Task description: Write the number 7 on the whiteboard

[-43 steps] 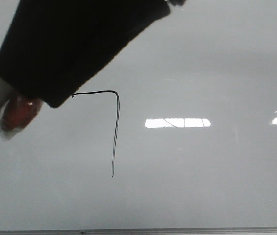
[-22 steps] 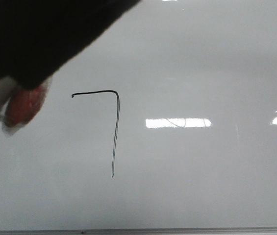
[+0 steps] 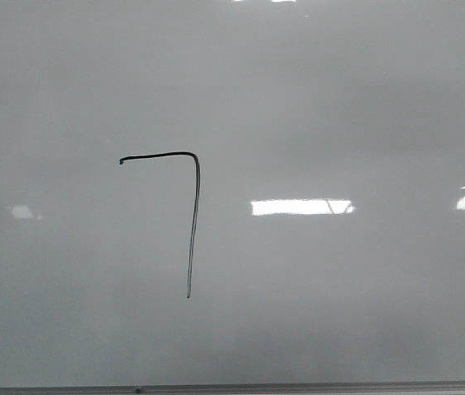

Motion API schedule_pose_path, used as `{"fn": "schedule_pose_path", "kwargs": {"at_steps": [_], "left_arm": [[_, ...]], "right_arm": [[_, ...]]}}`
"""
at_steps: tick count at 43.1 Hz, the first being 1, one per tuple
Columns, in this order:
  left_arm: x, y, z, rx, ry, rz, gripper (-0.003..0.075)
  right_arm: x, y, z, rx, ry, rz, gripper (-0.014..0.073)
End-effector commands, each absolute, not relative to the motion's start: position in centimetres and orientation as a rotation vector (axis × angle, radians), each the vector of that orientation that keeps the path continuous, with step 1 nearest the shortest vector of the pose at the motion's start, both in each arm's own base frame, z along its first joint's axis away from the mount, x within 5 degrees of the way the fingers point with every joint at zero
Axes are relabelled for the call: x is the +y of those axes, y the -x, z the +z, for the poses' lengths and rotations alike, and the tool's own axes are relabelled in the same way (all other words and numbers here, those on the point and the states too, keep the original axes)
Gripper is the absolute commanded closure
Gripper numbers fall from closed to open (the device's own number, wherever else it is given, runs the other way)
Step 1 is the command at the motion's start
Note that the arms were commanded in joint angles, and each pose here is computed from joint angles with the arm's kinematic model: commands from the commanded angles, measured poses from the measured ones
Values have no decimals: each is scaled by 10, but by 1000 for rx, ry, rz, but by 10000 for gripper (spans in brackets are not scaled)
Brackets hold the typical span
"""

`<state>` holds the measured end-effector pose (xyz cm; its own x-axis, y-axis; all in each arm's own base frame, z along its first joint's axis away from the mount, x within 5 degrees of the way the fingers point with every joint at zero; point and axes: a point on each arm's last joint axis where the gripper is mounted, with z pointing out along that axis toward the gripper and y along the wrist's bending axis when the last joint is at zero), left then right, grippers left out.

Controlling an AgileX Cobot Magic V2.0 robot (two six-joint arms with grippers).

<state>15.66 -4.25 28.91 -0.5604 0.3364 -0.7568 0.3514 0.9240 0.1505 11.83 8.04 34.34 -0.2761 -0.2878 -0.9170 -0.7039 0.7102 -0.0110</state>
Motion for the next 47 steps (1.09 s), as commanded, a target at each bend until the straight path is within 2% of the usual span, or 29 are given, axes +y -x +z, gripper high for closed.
{"fn": "schedule_pose_path", "kwargs": {"at_steps": [1,9,15,27,36,47], "left_arm": [[-19,-173,304,2126,-285,54,741],[15,-198,285,2217,-55,124,741],[18,-220,271,2207,-40,122,741],[20,-262,236,2177,-24,101,741],[21,-275,215,2212,-12,92,741],[21,-277,211,2220,-5,88,722]], "right_arm": [[60,-103,345,1767,553,445,249],[42,-79,316,1718,349,414,501],[36,-72,304,1676,285,404,666],[36,-72,302,1668,274,402,664],[36,-72,302,1669,275,403,664],[36,-72,302,1669,275,403,664]]}}
